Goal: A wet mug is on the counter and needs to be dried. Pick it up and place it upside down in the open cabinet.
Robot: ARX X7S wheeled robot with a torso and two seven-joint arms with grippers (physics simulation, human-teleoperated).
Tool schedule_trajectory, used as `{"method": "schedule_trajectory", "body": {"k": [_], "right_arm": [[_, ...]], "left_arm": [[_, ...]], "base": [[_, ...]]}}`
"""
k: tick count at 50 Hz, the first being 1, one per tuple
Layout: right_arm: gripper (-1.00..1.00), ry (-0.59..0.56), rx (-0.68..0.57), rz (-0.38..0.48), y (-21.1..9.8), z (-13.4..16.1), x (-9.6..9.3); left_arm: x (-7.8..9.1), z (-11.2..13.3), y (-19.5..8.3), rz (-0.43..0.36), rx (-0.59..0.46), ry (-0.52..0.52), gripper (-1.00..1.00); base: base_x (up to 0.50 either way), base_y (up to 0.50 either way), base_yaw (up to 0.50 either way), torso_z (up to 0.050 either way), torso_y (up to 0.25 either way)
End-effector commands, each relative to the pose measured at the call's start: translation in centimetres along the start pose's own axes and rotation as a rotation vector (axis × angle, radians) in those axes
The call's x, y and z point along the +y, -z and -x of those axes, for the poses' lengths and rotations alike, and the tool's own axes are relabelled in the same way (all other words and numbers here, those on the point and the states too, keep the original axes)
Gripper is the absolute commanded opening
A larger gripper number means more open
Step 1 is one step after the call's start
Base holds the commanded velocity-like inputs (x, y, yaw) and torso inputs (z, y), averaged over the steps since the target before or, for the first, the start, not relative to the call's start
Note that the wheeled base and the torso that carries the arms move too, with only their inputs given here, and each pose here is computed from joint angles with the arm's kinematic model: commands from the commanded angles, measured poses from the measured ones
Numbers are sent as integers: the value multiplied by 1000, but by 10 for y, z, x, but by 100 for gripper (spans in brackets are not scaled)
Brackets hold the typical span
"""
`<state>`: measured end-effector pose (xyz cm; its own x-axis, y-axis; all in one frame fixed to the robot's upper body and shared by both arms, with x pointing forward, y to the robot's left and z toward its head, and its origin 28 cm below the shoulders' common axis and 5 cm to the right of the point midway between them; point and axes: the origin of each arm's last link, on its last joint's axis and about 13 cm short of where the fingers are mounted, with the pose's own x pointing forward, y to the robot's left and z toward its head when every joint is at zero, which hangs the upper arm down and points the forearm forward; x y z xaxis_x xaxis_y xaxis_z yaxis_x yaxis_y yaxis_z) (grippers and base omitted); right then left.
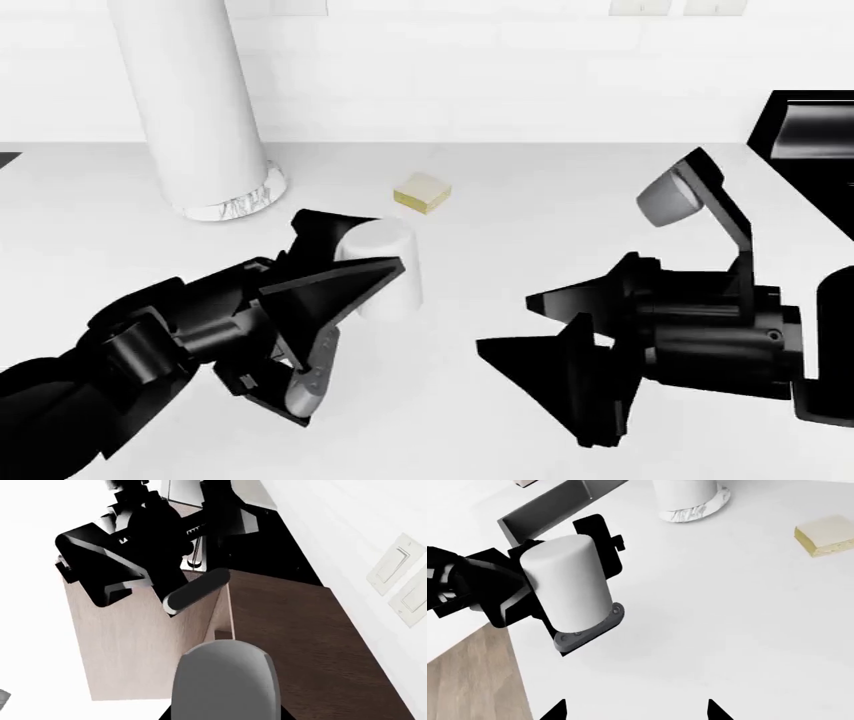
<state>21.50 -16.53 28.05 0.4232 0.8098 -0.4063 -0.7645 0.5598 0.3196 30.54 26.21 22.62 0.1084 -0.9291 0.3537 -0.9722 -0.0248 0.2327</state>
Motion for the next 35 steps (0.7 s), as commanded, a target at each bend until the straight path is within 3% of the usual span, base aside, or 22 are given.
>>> {"method": "schedule_trajectory", "body": {"k": [1, 35], "right_arm": [[100, -48, 15, 21, -3, -6, 4], [100, -135, 25, 53, -7, -23, 12]], "left_arm": [[-2, -4, -4, 22, -1, -30, -100], [-10, -7, -24, 63, 0, -78, -100]], "base": [[0, 0, 0, 0, 0], [0, 0, 0, 0, 0]]}}
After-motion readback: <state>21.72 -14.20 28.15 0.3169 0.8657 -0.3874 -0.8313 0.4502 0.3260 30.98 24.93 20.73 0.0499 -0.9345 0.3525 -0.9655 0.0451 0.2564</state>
